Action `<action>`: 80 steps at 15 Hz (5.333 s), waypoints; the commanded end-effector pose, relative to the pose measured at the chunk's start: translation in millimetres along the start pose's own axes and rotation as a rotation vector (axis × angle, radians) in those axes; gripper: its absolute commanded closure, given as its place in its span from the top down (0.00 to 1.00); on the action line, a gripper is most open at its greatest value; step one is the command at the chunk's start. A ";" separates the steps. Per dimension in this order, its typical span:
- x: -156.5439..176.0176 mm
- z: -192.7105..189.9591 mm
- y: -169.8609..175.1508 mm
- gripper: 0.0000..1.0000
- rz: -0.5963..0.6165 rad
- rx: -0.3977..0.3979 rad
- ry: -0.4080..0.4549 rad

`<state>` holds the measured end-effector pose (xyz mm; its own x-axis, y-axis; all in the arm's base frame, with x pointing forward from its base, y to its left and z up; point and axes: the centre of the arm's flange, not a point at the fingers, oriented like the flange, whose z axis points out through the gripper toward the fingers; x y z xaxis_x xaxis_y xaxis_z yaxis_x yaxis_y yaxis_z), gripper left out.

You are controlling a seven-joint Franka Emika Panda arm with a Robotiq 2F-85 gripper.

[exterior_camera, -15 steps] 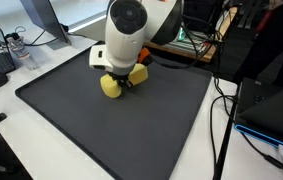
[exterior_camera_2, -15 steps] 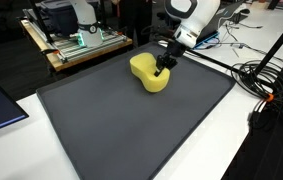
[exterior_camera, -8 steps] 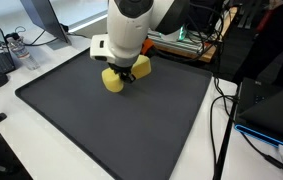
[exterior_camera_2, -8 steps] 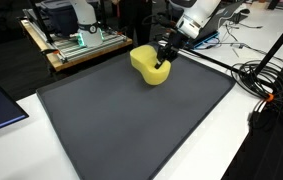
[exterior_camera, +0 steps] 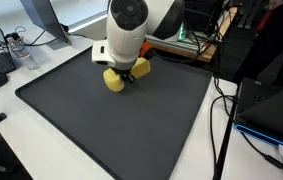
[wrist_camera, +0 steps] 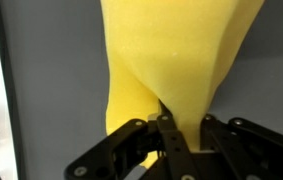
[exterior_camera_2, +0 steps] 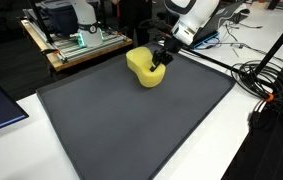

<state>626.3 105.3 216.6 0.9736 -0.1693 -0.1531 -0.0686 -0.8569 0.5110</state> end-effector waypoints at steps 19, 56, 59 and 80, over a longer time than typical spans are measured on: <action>-21.2 -14.3 15.5 0.93 -0.088 0.121 -0.040; -42.0 -12.7 -96.6 1.00 -0.265 -0.118 0.216; -44.7 -4.5 -104.8 1.00 -0.292 -0.129 0.262; -35.3 -26.3 -56.6 1.00 -0.150 0.077 0.231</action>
<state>607.1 197.7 189.4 0.9889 0.1405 -0.0479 0.1451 -0.8467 0.5118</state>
